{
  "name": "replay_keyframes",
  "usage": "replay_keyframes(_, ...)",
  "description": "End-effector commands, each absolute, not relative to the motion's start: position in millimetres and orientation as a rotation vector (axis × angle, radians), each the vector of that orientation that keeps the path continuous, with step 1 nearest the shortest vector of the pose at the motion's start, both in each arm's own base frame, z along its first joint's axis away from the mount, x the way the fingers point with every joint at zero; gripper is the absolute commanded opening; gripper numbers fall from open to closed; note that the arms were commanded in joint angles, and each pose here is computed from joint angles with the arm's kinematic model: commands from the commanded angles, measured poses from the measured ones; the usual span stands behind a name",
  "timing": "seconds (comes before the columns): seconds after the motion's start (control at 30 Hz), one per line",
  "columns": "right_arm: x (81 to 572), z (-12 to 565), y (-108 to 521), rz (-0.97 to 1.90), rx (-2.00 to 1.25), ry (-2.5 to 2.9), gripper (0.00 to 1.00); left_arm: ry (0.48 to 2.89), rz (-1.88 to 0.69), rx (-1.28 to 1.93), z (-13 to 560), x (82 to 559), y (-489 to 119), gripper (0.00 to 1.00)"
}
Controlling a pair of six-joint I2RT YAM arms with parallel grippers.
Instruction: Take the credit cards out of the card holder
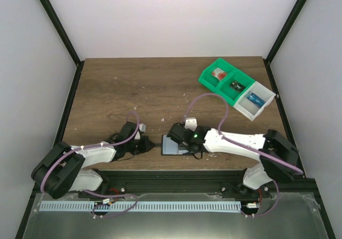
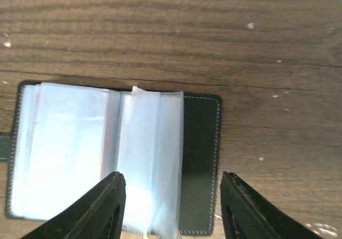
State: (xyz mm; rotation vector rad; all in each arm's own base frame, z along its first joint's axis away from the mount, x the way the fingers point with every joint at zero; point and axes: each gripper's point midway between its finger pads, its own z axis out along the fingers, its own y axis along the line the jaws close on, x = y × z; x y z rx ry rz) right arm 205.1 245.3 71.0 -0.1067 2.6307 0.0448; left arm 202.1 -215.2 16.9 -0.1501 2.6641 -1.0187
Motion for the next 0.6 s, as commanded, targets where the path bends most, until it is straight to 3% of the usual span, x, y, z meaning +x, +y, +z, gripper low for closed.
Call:
replay_keyframes(0.0, 206.0, 109.6, 234.1, 0.075, -0.038, 2.571, 0.47, 2.716, -0.996, -0.145, 4.6, 191.8, -208.9, 0.08)
replay_keyframes(0.2, 199.4, 137.4, 301.5, 0.577, -0.176, 2.505, 0.44, 2.713, -1.006, -0.145, 5.2, 191.5, -209.8, 0.08)
replay_keyframes(0.3, 204.0, 125.2, 310.7, 0.552, -0.165, 2.530, 0.58, 2.709, -1.021, -0.151, 5.7, 190.8, -210.8, 0.08)
replay_keyframes(0.5, 210.7, 86.7, 322.9, 0.427, -0.189, 2.612, 0.62, 2.715, -1.050, -0.163, 2.7, 186.3, -211.4, 0.08)
replay_keyframes(0.57, 213.0, 76.4, 320.3, 0.369, -0.172, 2.630, 0.73, 2.717, -1.054, -0.167, 2.3, 185.2, -211.3, 0.08)
